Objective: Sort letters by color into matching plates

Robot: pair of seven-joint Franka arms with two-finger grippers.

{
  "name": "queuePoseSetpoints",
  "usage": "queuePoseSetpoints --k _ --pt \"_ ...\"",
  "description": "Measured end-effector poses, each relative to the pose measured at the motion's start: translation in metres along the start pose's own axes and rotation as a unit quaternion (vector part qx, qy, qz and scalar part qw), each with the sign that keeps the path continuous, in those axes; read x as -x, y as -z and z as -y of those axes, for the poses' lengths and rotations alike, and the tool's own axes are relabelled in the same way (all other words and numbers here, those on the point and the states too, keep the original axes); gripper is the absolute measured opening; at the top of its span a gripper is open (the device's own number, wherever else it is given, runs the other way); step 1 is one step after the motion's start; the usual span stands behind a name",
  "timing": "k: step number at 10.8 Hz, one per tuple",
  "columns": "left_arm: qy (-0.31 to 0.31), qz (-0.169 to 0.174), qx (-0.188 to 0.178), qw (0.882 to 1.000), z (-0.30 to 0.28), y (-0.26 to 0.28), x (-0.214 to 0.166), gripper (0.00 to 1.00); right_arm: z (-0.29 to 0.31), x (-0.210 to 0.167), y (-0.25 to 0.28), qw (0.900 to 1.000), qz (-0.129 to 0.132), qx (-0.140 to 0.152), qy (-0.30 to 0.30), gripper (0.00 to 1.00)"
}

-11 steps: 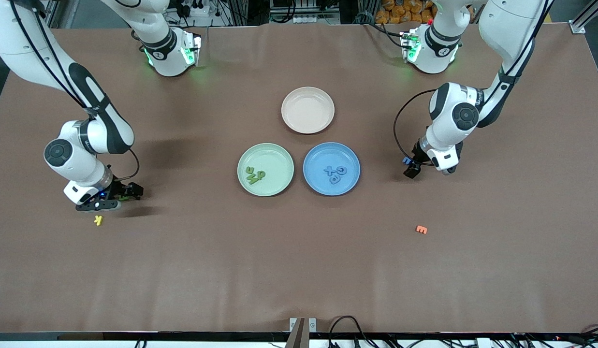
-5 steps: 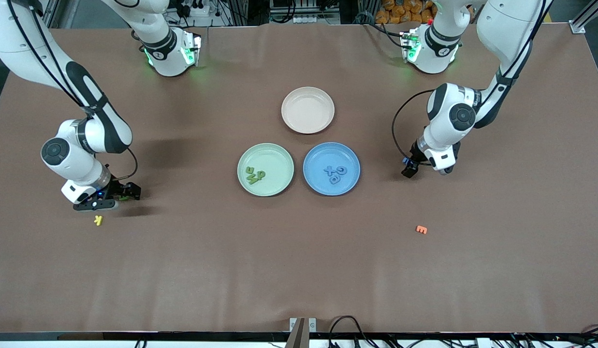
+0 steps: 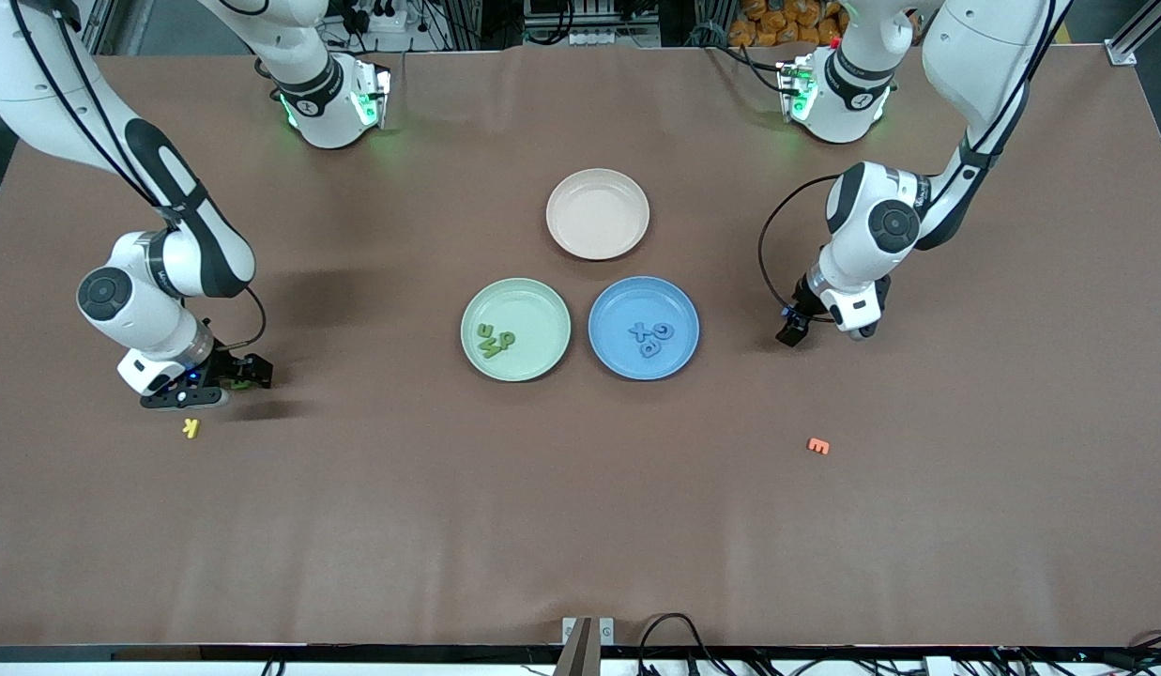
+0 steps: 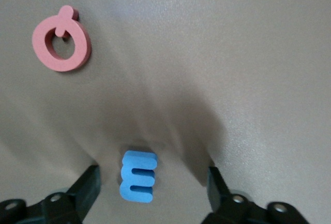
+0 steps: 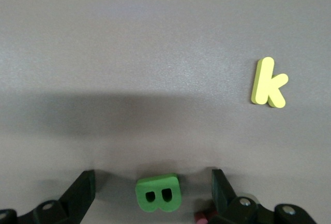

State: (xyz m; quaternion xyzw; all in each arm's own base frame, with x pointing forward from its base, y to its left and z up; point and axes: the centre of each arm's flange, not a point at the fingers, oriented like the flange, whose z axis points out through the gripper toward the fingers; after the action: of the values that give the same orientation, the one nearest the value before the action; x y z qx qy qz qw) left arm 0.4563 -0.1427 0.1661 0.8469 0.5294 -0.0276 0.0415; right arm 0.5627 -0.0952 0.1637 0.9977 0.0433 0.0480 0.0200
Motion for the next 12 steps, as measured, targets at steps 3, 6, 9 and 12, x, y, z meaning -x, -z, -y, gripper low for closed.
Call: queuePoseSetpoints --k 3,6,9,12 --pt "0.0 -0.002 0.007 1.0 -0.003 0.004 -0.001 0.56 -0.002 0.0 0.001 1.0 -0.002 -0.002 -0.002 0.86" --pt "-0.01 -0.008 0.012 1.0 -0.005 0.009 -0.001 0.32 -0.006 0.0 0.006 1.0 -0.005 -0.001 -0.006 0.69" --pt "-0.019 -0.013 0.016 1.0 -0.009 0.012 -0.002 0.28 -0.006 0.0 0.006 1.0 -0.006 -0.002 -0.006 0.65" --pt "-0.032 -0.023 0.023 0.999 -0.033 0.029 -0.007 0.28 -0.006 0.001 0.007 1.0 -0.005 -0.002 -0.006 0.64"
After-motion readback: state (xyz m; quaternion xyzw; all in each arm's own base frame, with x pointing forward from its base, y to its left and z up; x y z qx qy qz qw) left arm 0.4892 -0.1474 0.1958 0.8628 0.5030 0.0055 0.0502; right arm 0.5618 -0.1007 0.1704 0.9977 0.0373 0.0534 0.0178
